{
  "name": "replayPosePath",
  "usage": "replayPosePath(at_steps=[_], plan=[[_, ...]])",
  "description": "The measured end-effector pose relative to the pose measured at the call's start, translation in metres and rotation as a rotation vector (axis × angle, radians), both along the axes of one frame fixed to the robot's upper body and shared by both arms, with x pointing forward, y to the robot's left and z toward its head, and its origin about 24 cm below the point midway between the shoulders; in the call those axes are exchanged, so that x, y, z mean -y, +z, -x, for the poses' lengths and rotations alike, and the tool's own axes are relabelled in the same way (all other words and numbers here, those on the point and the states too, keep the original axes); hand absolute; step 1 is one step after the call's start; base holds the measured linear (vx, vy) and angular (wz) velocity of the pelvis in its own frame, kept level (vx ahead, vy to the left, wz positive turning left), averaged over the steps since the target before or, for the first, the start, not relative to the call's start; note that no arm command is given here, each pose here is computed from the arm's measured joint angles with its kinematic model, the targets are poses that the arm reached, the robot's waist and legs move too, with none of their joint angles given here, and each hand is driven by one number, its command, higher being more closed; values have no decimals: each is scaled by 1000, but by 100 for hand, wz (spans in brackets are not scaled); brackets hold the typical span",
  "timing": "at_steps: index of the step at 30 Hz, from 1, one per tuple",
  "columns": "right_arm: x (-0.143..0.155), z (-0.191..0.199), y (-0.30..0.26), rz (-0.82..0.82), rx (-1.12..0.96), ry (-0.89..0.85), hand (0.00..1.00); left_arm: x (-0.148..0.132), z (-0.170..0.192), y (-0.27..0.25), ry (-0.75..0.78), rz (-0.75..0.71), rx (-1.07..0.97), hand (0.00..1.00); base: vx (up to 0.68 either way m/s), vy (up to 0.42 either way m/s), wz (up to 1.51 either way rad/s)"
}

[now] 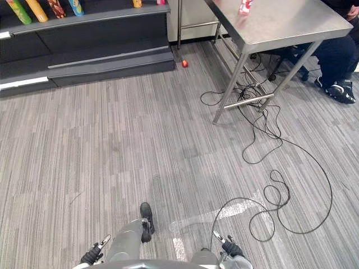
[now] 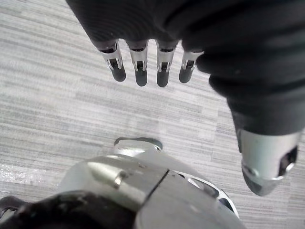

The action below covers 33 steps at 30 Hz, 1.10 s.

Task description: Put the gum and the chips on the shelf.

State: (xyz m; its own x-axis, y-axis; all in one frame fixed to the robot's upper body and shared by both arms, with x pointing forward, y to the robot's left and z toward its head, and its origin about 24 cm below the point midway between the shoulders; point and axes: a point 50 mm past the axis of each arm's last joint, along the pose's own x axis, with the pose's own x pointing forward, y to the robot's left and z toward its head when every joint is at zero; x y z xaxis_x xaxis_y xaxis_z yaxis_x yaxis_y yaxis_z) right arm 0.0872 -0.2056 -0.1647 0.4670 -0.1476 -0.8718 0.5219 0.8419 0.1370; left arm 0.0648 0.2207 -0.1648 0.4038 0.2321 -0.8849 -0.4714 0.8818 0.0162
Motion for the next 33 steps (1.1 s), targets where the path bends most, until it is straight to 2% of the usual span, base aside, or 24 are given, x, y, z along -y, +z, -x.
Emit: replayPosePath(at_steps=[4, 7, 13, 17, 21, 25, 33], plan=[[2, 4, -1, -10, -1, -43, 0, 1, 5, -1, -8, 2, -20, 0, 394, 250, -28], [5, 3, 1, -3, 13, -38, 0, -2, 5, -1, -81, -20, -36, 0, 390, 223, -6], [12, 0, 3, 22, 35, -30, 0, 4, 9, -3, -106, -6, -58, 0, 344, 66, -6], [13, 9, 2, 25, 10, -43, 0, 7, 8, -4, -79, 12, -59, 0, 442, -121, 33], [14, 26, -1, 24, -33, -48, 0, 15, 17, -7, 47, 53, -65, 0, 521, -264, 52], [19, 18, 2, 41, -11, -37, 0, 25, 12, -7, 55, 80, -42, 0, 496, -337, 21], [23, 19, 2, 69, -29, -12, 0, 17, -2, -2, 76, 52, 30, 0, 369, -111, 8]])
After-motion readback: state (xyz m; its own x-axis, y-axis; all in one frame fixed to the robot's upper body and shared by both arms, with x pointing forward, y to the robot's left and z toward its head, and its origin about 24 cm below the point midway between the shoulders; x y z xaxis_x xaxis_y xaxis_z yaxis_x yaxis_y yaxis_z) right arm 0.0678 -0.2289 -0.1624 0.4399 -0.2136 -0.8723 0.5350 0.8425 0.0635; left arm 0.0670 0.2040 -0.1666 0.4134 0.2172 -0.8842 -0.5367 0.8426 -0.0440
